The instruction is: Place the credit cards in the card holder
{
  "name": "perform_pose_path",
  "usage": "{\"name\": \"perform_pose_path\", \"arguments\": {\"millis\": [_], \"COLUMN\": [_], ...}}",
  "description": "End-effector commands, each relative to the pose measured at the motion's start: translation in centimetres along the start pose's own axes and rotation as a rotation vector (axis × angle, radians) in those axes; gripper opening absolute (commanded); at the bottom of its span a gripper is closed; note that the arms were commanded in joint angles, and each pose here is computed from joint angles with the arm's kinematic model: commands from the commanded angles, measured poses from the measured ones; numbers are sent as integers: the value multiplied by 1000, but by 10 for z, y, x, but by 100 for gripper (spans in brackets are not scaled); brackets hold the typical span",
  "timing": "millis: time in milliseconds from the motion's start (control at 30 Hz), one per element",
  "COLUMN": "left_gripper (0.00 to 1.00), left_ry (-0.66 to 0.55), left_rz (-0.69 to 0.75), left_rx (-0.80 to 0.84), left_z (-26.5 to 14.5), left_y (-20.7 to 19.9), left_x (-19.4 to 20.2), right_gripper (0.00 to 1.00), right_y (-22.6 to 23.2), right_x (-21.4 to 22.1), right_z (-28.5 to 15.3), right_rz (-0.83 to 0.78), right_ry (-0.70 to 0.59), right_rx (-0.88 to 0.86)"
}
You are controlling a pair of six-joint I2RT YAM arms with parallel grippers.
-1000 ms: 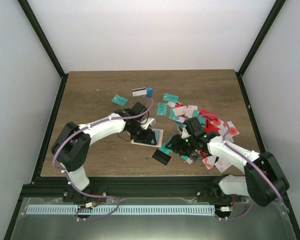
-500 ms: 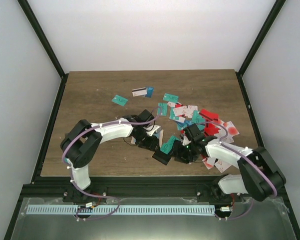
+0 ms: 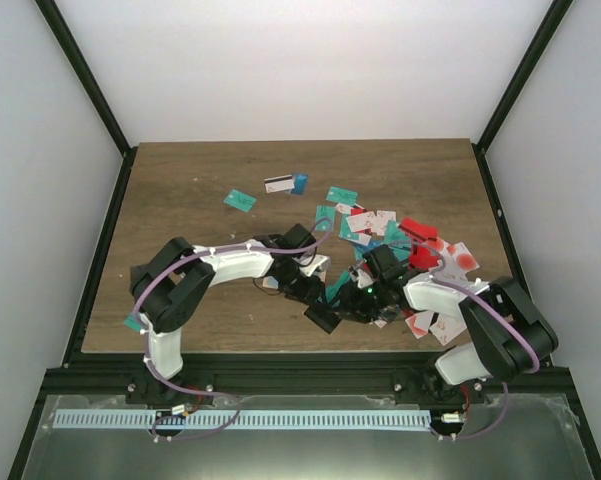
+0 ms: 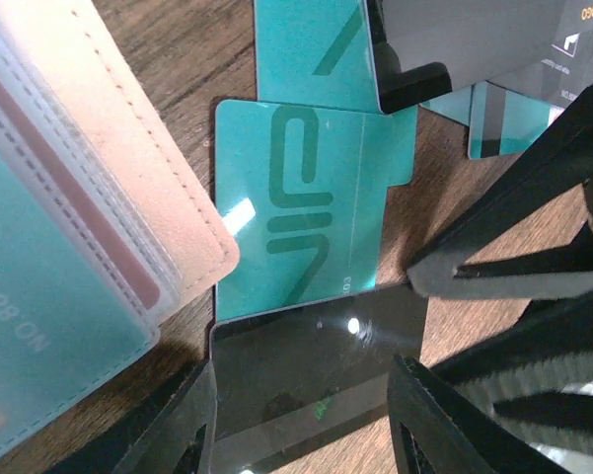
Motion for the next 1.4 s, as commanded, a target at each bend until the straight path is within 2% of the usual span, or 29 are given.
{"name": "perform_pose_path", "arguments": {"millis": [0, 300, 633, 900, 1067, 1367], "left_gripper": [49, 49, 48, 48, 47, 46], "left_ry": [65, 108, 123, 133, 132, 148], "left_rz": [24, 24, 33, 30, 28, 19], "left_rx": [58, 123, 128, 116, 112, 129], "left_z": [20, 19, 15, 15, 15, 20], "left_y": [-6, -18, -25, -24, -23, -21], "left_x": [21, 61, 70, 74, 74, 79], "right_gripper": [48, 48, 50, 53, 53, 54], "right_y": [-21, -36, -40, -42, -52, -62], "right_x": [15, 40, 53, 71, 85, 84], "right_z": [11, 14, 9, -10, -4, 6], "right_rz": [16, 59, 67, 85, 135, 196], "right_ry": [88, 179, 200, 215, 254, 165], "right_rx": [56, 89, 129, 78, 20, -35]}}
Point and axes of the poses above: each gripper's point midway between its finger pads, its own z axis out along the fingers, its own y axis along the line the jaws close on, x = y × z, the point moved 9 cm from there along -z, back along the fingers, and after that the axes turned 14 degrees about z, right-handed, at the moved point
